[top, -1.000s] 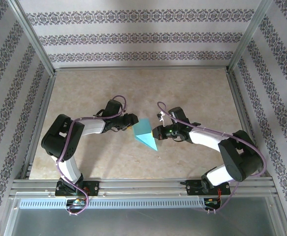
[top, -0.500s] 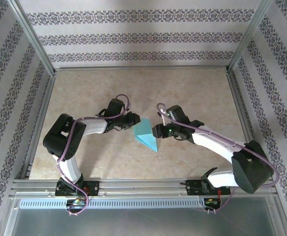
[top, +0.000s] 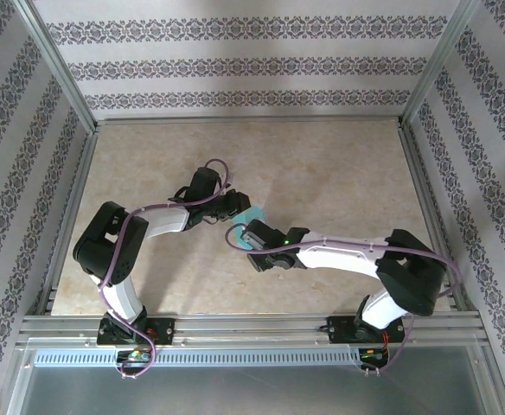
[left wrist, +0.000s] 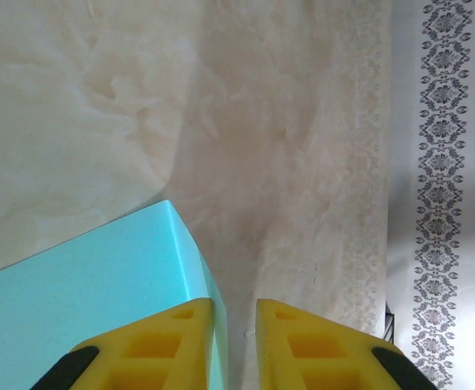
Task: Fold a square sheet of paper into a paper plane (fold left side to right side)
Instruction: Fourth fold the wing at the center of the table.
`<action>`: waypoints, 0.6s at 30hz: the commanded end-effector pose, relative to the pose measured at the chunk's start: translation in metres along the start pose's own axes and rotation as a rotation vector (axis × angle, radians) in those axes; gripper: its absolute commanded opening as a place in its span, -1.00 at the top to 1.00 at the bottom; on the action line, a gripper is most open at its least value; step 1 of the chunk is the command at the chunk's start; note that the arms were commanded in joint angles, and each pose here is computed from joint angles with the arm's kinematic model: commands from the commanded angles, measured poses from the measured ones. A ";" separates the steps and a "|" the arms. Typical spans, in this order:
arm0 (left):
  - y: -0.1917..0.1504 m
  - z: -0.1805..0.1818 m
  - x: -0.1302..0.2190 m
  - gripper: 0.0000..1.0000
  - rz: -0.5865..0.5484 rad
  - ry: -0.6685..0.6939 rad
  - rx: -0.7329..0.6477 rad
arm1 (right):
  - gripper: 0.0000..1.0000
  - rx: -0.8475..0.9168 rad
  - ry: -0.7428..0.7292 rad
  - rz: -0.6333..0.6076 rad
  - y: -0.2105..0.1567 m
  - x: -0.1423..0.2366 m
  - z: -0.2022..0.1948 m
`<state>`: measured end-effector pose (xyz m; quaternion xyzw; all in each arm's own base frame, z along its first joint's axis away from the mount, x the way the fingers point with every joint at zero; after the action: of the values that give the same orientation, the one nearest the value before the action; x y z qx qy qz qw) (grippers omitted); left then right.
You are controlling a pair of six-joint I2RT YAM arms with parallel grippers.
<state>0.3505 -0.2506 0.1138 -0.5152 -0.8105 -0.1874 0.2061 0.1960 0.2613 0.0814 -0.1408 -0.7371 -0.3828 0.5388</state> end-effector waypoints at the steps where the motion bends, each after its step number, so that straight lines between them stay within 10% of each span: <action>1: -0.003 -0.017 0.004 0.58 0.009 -0.024 -0.021 | -0.01 0.001 -0.112 0.004 0.009 -0.003 -0.006; 18: -0.002 -0.013 0.007 0.56 -0.009 0.007 -0.023 | 0.40 0.006 -0.179 0.065 -0.003 -0.015 -0.010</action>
<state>0.3485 -0.2490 0.1112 -0.5139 -0.8078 -0.1878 0.2193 0.2088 0.2580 0.0696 -0.1868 -0.7712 -0.3602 0.4905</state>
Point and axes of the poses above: each hand's point on the last joint's axis, 136 mm out from that joint toward the fingers, its own x axis back along the fingers, its own z axis along the line the jaws close on, y = z × x, the point moved 4 cm from there along x, back along the fingers, and after that the axes turned 11 degrees about x, right-handed, at the moved point
